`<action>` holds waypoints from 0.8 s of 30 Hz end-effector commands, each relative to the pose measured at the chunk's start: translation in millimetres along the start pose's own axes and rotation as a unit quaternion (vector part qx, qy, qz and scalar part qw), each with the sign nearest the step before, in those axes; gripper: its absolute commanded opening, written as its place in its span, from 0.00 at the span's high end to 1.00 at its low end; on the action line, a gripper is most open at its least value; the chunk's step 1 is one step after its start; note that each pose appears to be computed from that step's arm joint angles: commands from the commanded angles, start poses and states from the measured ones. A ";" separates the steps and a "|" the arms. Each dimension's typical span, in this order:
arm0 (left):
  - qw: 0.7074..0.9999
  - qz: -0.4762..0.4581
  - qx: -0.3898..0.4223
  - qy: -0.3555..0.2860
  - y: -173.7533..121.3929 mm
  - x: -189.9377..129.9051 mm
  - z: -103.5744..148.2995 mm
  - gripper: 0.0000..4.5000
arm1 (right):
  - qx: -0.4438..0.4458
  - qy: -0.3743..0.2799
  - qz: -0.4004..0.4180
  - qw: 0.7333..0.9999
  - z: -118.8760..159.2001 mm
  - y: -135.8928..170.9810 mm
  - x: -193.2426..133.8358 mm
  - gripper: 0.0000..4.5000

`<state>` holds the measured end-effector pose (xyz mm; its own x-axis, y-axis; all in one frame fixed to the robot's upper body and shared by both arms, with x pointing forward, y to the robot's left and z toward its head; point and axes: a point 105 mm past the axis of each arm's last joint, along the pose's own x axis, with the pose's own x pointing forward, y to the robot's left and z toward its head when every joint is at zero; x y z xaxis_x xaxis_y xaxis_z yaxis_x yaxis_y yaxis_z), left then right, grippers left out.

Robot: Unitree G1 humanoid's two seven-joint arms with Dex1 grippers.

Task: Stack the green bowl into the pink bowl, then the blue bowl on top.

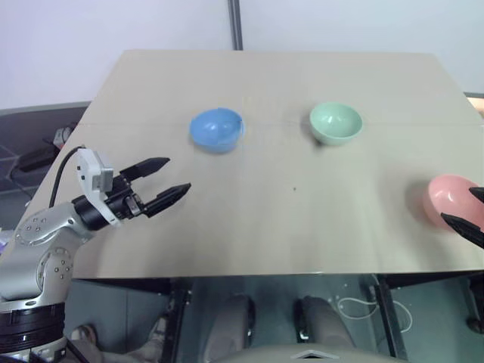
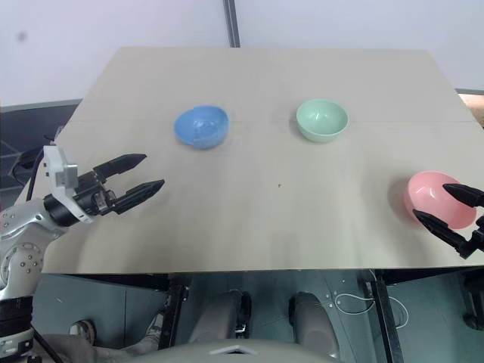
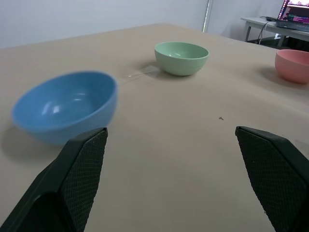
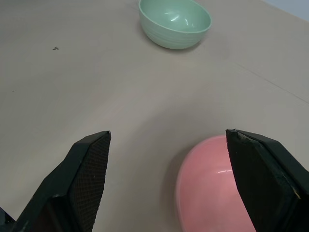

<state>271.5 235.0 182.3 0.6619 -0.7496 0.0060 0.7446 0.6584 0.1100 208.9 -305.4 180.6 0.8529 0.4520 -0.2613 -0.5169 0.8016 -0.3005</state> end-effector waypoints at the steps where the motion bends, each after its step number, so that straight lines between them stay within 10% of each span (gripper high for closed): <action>1: 0.999 -0.017 0.030 -0.021 -5.3 2.1 17.3 0.00 | -0.024 -0.021 -0.013 0.999 17.4 -2.2 -0.6 0.07; 18: 0.950 -0.284 0.039 -0.124 -76.8 41.0 51.7 0.00 | 0.086 0.154 -0.127 0.976 -61.8 -10.8 52.4 0.07; 24: 0.948 -0.293 0.031 -0.120 -80.5 41.7 50.8 0.00 | 0.095 0.158 -0.137 0.973 -65.1 -19.8 55.1 0.56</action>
<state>241.0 151.7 217.2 0.1265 -0.9808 0.1483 0.9699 0.1537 0.1890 258.8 -318.0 101.3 0.8586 0.1099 -0.5007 -0.2373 0.9510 -0.1983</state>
